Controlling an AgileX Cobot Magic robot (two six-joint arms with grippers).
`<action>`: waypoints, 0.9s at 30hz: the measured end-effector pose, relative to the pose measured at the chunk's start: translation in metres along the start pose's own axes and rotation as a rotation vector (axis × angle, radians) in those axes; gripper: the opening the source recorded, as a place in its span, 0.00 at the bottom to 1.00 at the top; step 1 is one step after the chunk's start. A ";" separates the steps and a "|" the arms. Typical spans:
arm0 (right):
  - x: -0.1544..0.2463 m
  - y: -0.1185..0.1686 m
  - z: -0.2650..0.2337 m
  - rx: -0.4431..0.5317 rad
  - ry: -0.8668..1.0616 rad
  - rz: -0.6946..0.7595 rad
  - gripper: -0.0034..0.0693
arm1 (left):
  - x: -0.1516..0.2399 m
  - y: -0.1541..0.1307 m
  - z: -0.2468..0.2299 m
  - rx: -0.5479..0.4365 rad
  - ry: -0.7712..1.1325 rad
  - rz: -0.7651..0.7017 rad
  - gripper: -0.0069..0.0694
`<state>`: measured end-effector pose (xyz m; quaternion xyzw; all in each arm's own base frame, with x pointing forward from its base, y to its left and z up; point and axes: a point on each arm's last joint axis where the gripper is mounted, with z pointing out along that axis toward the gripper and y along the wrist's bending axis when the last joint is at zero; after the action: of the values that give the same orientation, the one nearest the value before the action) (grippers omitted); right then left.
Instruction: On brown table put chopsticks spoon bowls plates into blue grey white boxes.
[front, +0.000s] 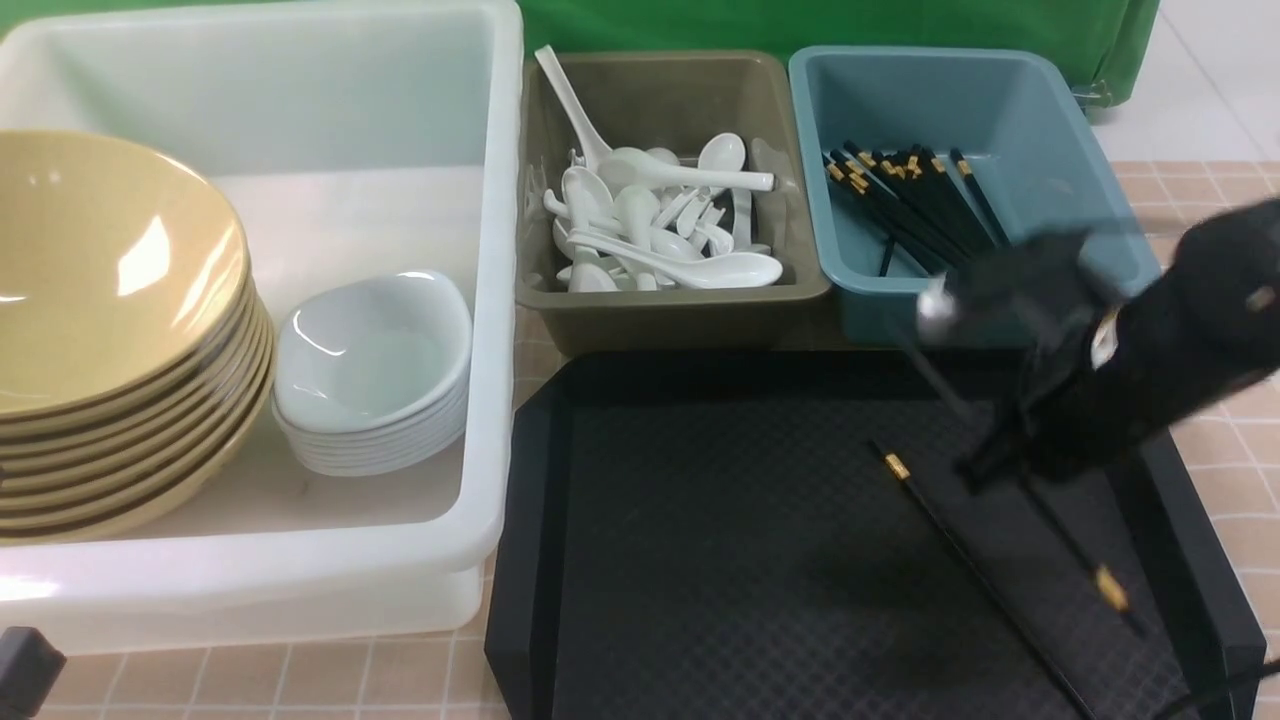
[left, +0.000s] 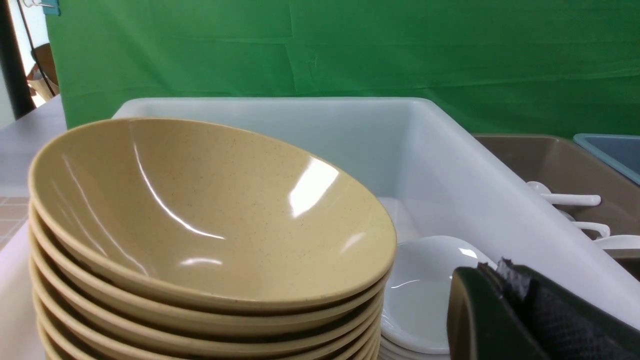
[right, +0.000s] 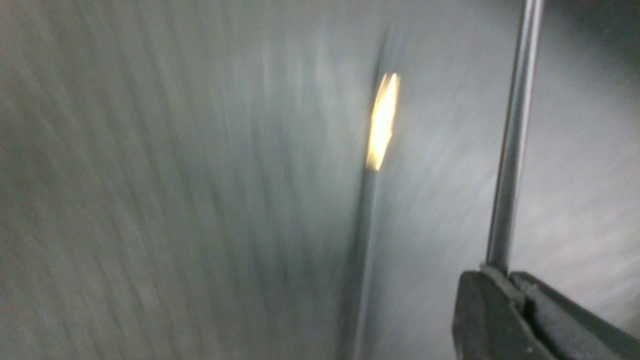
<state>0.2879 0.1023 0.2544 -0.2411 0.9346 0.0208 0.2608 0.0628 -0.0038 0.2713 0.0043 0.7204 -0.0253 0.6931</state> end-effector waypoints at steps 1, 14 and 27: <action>-0.002 0.000 -0.001 0.002 -0.011 -0.002 0.12 | 0.000 0.000 0.000 0.000 0.000 0.000 0.09; -0.101 -0.053 -0.014 0.247 -0.958 0.022 0.32 | 0.000 0.000 0.000 0.000 0.000 0.002 0.09; -0.040 -0.018 0.018 0.032 -0.065 0.076 0.56 | 0.000 0.000 0.000 0.000 0.000 0.002 0.09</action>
<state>0.3346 0.1067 0.2602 -0.2003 0.9344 0.0237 0.2937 0.0628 -0.0038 0.2713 0.0048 0.7204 -0.0244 0.6931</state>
